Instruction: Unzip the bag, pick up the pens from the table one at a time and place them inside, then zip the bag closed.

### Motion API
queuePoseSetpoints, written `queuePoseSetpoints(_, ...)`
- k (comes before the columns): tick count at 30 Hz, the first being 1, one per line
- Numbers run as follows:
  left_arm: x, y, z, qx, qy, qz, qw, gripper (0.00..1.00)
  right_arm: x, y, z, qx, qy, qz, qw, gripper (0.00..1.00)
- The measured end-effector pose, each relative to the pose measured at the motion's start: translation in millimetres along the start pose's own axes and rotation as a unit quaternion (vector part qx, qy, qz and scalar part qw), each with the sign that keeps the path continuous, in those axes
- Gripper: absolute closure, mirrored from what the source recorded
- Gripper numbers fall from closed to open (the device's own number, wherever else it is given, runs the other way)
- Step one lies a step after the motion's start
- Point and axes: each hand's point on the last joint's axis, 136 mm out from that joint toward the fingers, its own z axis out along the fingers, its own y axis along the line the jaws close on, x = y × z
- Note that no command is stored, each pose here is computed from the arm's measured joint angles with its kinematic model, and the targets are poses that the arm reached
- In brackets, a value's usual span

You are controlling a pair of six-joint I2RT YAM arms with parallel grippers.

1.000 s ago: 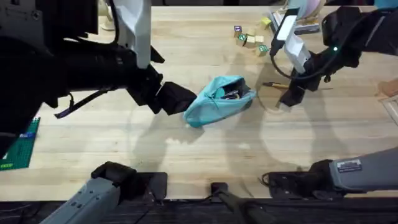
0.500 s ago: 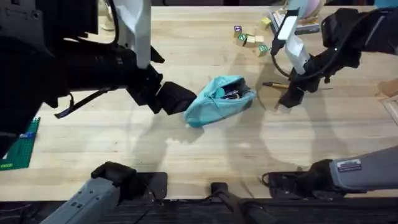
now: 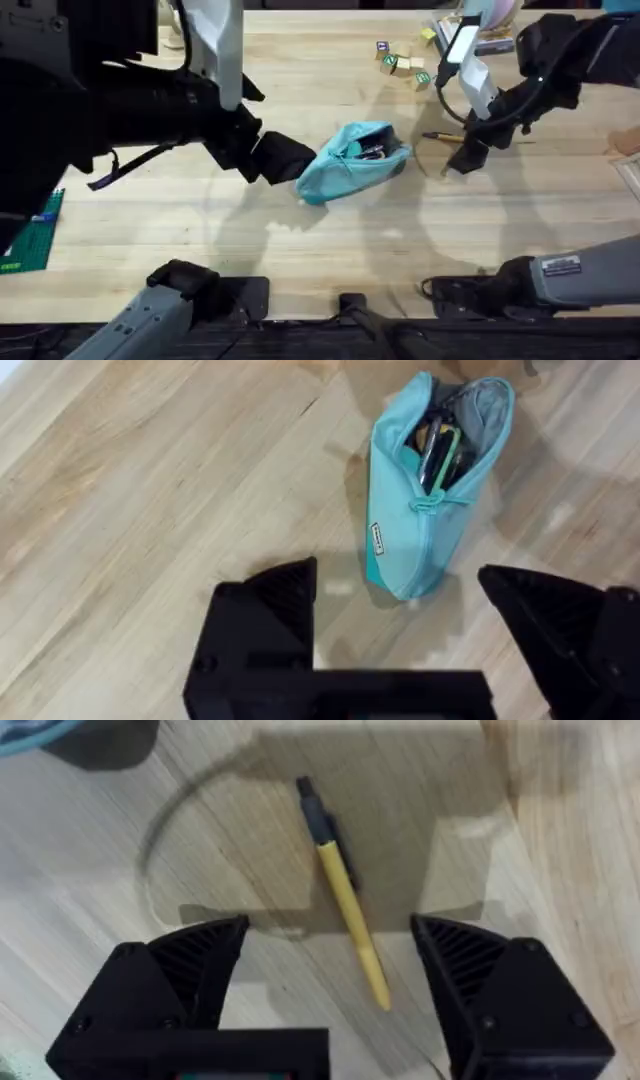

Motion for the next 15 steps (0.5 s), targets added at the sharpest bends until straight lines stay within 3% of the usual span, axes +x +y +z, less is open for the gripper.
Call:
queuePoseSetpoints(2, 0.0, 0.0, 0.0, 0.0, 0.0, 0.0, 1.0, 0.007, 0.0, 0.3, 0.0, -0.001, 0.0, 0.0, 1.0, 0.029)
queuePoseSetpoints(4, 0.0, 0.0, 0.0, 0.0, 0.0, 0.0, 1.0, 0.007, 0.0, 1.0, 0.0, -0.002, 0.0, 0.002, 1.0, 0.199)
queuePoseSetpoints(9, 0.0, 0.0, 0.0, 0.0, 0.0, 0.0, 1.0, 0.008, -0.1, 1.5, 0.0, -0.003, -0.001, 0.006, 1.0, 0.869)
queuePoseSetpoints(10, 0.0, 0.0, 0.0, 0.0, 0.0, 0.0, 1.0, 0.008, -0.9, 2.3, -0.3, -0.005, -0.003, 0.01, 1.0, 0.942)
queuePoseSetpoints(15, 0.0, -0.1, 0.0, 0.0, 0.0, 0.0, 1.0, 0.008, -1.3, 2.2, -0.7, -0.006, -0.003, 0.01, 1.0, 0.964)
